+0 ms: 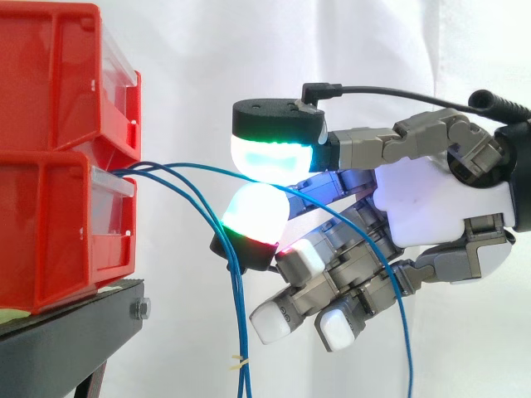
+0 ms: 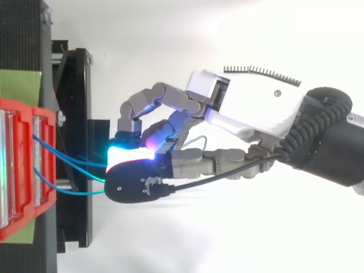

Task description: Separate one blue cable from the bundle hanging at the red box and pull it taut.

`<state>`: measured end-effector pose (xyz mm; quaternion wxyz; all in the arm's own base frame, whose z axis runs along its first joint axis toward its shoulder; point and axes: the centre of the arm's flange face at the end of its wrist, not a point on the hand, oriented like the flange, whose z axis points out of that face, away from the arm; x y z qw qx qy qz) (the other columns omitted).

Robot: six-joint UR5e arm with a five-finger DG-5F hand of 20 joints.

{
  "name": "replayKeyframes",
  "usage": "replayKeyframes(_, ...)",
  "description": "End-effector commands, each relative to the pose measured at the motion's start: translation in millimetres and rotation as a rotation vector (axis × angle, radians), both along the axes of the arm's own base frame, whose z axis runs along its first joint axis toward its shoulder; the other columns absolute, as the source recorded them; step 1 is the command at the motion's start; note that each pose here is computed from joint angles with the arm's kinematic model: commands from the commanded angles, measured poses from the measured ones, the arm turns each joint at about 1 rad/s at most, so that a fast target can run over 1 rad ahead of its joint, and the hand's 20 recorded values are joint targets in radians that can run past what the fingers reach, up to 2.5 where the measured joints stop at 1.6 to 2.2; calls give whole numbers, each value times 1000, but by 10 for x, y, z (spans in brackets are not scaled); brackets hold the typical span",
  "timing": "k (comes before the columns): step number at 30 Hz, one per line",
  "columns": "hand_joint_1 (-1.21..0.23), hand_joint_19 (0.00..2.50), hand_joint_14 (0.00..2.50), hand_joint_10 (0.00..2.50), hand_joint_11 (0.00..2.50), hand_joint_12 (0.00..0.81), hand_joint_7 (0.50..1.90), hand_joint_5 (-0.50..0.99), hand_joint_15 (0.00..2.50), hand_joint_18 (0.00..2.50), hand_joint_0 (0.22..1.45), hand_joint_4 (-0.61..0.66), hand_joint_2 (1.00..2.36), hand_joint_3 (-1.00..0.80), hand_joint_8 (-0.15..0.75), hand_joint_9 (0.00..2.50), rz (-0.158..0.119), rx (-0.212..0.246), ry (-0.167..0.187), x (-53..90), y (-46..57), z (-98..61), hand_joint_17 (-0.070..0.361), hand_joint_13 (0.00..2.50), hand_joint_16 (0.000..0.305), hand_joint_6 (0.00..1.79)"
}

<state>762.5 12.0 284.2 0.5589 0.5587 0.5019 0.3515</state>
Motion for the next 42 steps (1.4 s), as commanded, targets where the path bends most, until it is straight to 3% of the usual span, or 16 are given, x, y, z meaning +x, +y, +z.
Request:
replayKeyframes(1, -693, 655, 18, 9, 1225, 363, 1018, -194, 655, 931, 664, 79, 1021, -138, 395, 1099, 2, 5, -2, 1, 24, -2, 109, 883, 48, 970)
replayKeyframes(7, -687, 691, 21, 0, 1464, 362, 991, -197, 902, 912, 669, 88, 1022, -146, 378, 1074, 2, 18, -4, -3, 35, -9, 105, 972, 47, 972)
replayKeyframes(9, -686, 806, 14, 366, 1418, 363, 980, -197, 1177, 960, 671, 88, 1023, -150, 373, 986, 1, 22, -5, -3, 35, -9, 105, 1051, 47, 972)
replayKeyframes(10, -686, 825, 14, 423, 1402, 360, 980, -197, 1199, 960, 672, 88, 1022, -152, 376, 974, 1, 24, -6, -3, 35, -9, 104, 1054, 46, 972)
replayKeyframes(12, -688, 1019, 50, 1066, 1190, 352, 973, -198, 1418, 1029, 677, 88, 1021, -161, 374, 858, 0, 28, -6, -4, 34, -10, 102, 1132, 45, 971)
replayKeyframes(14, -688, 1146, 388, 1216, 1154, 355, 959, -197, 1356, 1075, 678, 88, 1021, -164, 367, 831, 0, 29, -4, -7, 33, -17, 101, 1082, 45, 972)
replayKeyframes(15, -690, 1256, 703, 1435, 1093, 353, 955, -197, 1289, 1118, 679, 85, 1021, -166, 368, 802, 0, 31, -6, -4, 34, -10, 97, 1034, 43, 971)
replayKeyframes(16, -690, 1266, 818, 1473, 1083, 358, 956, -197, 1278, 1134, 679, 86, 1021, -167, 368, 796, 0, 32, -7, -4, 34, -10, 96, 1015, 43, 971)
replayKeyframes(18, -693, 1502, 1434, 1761, 1026, 368, 955, -197, 1140, 1204, 681, 85, 1021, -165, 364, 760, 0, 32, -5, -7, 33, -17, 87, 932, 39, 970)
replayKeyframes(19, -694, 1540, 1532, 1789, 1024, 368, 959, -197, 1129, 1209, 682, 85, 1021, -167, 365, 755, 0, 32, -5, -7, 33, -17, 87, 917, 39, 969)
replayKeyframes(20, -695, 1661, 1783, 1917, 988, 376, 954, -197, 1098, 1241, 684, 84, 1021, -168, 365, 743, 0, 32, -5, -7, 33, -17, 85, 878, 38, 969)
replayKeyframes(22, -694, 1792, 2076, 1948, 985, 381, 951, -197, 1072, 1292, 686, 86, 1021, -173, 365, 739, 0, 32, -5, -7, 33, -17, 82, 833, 37, 968)
replayKeyframes(28, -697, 1979, 2496, 1988, 968, 379, 963, -196, 1117, 1352, 688, 90, 1022, -170, 364, 737, -1, 33, -4, -9, 43, -18, 78, 774, 35, 965)
replayKeyframes(42, -683, 1975, 2500, 2203, 950, 393, 1044, -194, 1203, 1366, 701, 62, 1025, -110, 363, 695, -6, 108, 5, -69, 54, -146, 83, 744, 37, 978)
